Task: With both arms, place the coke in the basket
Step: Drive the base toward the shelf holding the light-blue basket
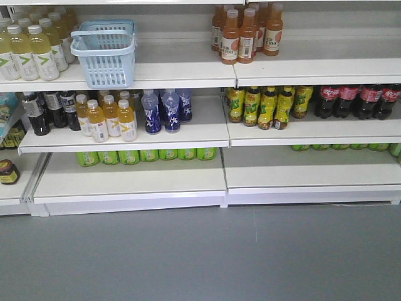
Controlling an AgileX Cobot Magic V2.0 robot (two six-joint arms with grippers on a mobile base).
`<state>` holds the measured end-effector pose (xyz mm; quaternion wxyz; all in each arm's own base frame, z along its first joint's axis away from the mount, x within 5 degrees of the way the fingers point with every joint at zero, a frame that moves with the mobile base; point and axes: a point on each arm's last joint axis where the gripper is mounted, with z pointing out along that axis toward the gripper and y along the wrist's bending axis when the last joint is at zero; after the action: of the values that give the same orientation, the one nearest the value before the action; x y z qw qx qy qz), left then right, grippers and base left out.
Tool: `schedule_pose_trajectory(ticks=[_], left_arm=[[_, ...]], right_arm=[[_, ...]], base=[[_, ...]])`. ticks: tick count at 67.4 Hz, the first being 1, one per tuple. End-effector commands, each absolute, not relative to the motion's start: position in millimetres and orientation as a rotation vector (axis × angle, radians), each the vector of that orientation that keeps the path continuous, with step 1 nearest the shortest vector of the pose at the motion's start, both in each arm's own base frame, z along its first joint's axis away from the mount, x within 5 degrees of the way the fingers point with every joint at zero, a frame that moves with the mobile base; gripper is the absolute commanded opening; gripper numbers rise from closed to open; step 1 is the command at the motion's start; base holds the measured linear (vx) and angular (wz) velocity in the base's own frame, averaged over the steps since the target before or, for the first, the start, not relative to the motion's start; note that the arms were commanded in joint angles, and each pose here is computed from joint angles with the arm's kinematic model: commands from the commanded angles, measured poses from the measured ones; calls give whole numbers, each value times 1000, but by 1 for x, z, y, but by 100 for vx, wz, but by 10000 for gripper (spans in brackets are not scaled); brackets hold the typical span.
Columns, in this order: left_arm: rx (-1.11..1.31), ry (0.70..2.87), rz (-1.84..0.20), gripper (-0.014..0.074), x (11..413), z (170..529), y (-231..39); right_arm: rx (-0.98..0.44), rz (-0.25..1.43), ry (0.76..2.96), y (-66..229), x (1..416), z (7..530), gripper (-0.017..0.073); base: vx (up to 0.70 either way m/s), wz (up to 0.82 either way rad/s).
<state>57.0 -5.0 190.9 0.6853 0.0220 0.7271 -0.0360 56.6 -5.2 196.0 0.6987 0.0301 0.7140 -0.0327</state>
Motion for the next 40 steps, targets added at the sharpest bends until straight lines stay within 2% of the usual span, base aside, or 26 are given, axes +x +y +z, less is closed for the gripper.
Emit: schedule_pose_trajectory(ticks=[1, 40], left_arm=[[39, 1498, -89, -6, 54, 210, -5], [39, 1498, -89, -6, 54, 210, -5]], right_arm=[[54, -85, 1516, -5, 56, 201, -10], [54, -85, 1516, -5, 56, 201, -10]], base=[[8, 0], [10, 3]])
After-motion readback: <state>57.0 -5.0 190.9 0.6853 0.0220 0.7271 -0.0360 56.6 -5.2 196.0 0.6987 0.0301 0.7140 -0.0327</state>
